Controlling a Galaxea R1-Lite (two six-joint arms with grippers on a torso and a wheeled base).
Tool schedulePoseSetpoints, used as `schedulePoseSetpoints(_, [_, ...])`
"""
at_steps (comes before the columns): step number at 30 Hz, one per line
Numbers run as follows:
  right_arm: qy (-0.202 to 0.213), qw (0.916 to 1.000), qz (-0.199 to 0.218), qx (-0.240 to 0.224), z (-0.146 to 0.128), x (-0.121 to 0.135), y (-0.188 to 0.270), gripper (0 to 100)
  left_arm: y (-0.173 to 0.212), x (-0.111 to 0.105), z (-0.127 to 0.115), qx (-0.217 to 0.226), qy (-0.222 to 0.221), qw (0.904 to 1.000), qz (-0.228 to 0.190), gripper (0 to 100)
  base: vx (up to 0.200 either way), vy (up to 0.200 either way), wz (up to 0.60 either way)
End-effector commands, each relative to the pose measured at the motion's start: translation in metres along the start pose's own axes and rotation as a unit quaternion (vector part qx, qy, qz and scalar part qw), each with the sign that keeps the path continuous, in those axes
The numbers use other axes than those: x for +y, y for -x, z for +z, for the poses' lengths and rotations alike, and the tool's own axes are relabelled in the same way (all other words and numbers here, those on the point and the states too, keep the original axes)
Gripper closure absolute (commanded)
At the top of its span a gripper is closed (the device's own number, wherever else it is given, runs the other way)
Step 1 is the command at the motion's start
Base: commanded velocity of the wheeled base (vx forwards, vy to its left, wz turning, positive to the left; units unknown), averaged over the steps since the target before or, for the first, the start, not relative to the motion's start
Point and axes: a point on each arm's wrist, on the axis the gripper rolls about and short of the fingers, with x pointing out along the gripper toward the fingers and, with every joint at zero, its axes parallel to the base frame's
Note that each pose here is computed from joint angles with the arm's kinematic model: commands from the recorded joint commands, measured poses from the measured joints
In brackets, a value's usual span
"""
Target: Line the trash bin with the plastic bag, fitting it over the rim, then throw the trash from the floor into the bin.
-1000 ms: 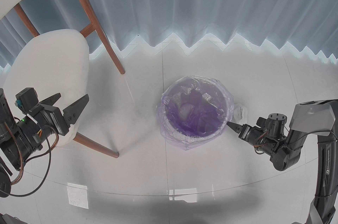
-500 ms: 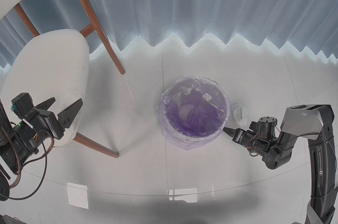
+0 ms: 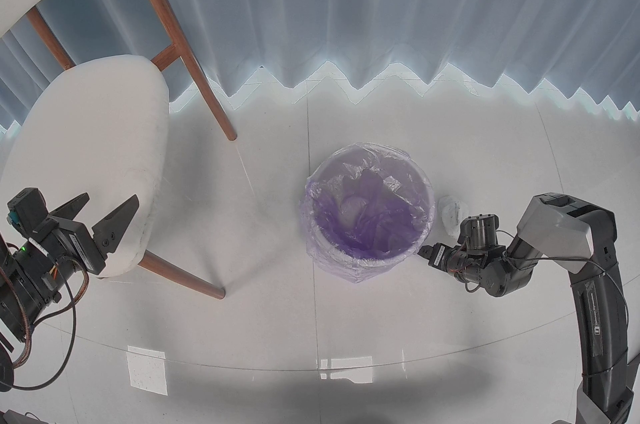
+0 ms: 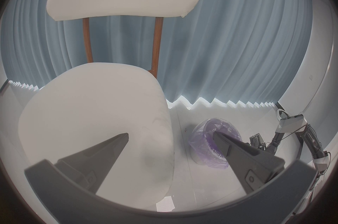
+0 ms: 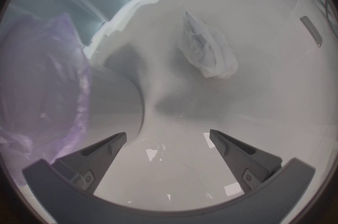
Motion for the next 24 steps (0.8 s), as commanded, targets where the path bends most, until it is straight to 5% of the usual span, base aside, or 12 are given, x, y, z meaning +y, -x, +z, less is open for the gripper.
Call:
schedulePoseSetpoints(1, [0.008,0.9996,-0.023,-0.014,0.011,0.01,-0.005,0,0.013,0.002,0.0,-0.013,0.001,0.9999,0.005,0,0.0,0.0,0.0])
schedulePoseSetpoints(4, [-0.009,0.9998,-0.012,-0.011,0.019,0.022,0.035,0,0.017,0.002,0.002,-0.019,0.0,0.9998,0.003,0,0.0,0.0,0.0])
schedulePoseSetpoints(7, [-0.026,0.997,0.044,0.058,-0.002,0.043,0.091,0,0.02,-0.001,0.002,-0.02,0.001,0.9998,-0.008,0,0.0,0.0,0.0])
schedulePoseSetpoints(12, [-0.009,0.995,0.069,0.071,-0.031,0.05,0.125,0,0.02,-0.012,-0.012,0.019,0.006,0.9968,-0.078,0,0.0,0.0,0.0])
schedulePoseSetpoints(13, [-0.002,0.9946,0.085,0.059,-0.042,0.05,0.14,0,0.017,-0.015,-0.027,0.072,0.01,0.9888,-0.131,0,0.0,0.0,0.0])
schedulePoseSetpoints(16, [0.006,0.994,0.104,0.035,-0.051,0.045,0.163,0,0.017,-0.022,-0.048,0.151,0.017,0.9692,-0.193,0,0.0,0.0,0.0])
schedulePoseSetpoints(17, [0.005,0.993,0.117,0.016,-0.052,0.044,0.174,0,0.016,-0.027,-0.058,0.191,0.022,0.9557,-0.222,0,0.0,0.0,0.0])
schedulePoseSetpoints(20, [0.005,0.9902,0.138,-0.021,-0.05,0.041,0.194,0,0.003,-0.038,-0.083,0.289,0.044,0.9211,-0.257,0,0.0,0.0,0.0])
schedulePoseSetpoints(24, [-0.005,0.9878,0.141,-0.066,-0.042,0.03,0.216,0,-0.031,-0.058,-0.109,0.354,0.061,0.893,-0.271,0,0.0,0.0,0.0])
